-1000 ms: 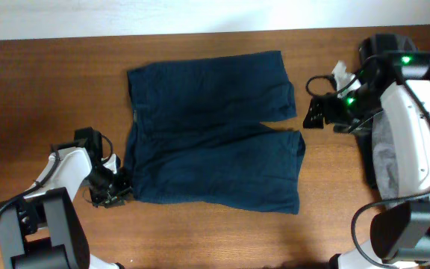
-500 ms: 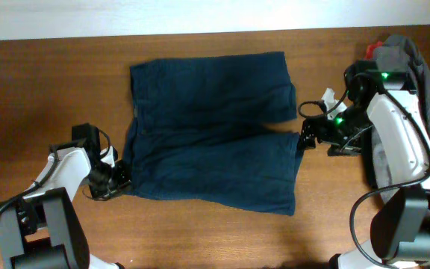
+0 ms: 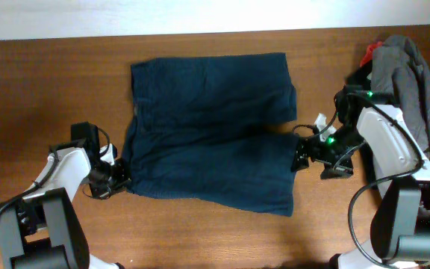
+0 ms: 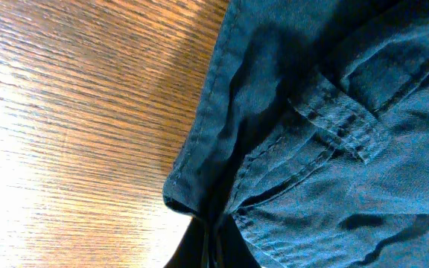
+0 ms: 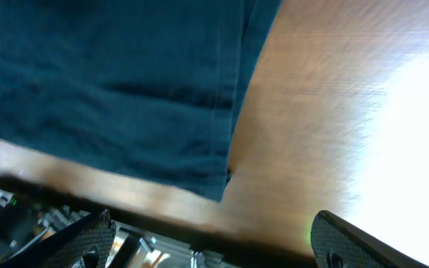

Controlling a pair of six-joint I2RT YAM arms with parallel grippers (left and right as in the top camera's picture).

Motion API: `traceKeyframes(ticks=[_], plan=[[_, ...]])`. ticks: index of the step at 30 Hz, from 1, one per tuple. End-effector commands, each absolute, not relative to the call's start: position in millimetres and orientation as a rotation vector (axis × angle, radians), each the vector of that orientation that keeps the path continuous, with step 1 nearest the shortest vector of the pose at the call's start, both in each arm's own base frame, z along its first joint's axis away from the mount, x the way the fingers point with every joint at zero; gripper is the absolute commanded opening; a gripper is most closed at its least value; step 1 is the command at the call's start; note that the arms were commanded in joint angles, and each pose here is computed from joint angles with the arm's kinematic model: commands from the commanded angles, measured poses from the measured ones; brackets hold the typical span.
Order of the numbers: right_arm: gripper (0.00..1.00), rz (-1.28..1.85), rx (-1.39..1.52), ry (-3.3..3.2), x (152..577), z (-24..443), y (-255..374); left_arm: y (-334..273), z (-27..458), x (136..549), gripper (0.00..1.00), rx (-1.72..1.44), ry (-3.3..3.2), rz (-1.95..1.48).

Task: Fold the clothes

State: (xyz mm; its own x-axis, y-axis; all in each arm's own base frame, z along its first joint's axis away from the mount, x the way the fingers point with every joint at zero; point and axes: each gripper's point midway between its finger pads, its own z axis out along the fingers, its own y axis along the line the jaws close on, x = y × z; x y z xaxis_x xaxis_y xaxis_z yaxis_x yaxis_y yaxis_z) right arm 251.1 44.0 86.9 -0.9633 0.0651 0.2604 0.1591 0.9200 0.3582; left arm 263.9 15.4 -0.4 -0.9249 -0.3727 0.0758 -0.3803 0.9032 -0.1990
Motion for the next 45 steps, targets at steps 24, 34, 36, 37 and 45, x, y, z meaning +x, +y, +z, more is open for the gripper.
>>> traceKeyframes(ticks=[24,34,36,37,45], plan=[[0.19,-0.788,-0.249,-2.51,156.7,36.3,82.8,22.0,-2.4,273.2,0.03,0.599,-3.077,0.299],[0.65,-0.864,-0.254,-2.604,160.3,2.6,88.8,22.0,-2.4,273.2,0.03,0.6,-3.077,0.299],[0.7,-0.87,-0.249,-2.629,165.7,0.3,88.4,21.9,-2.4,273.1,0.03,0.599,-3.076,0.299],[0.71,-0.868,-0.259,-2.636,167.8,-0.8,88.1,21.9,-2.4,272.9,0.03,0.599,-3.075,0.299],[0.51,-0.853,-0.332,-2.675,180.6,-6.5,86.1,21.1,-2.3,272.1,0.03,0.599,-3.071,0.305]])
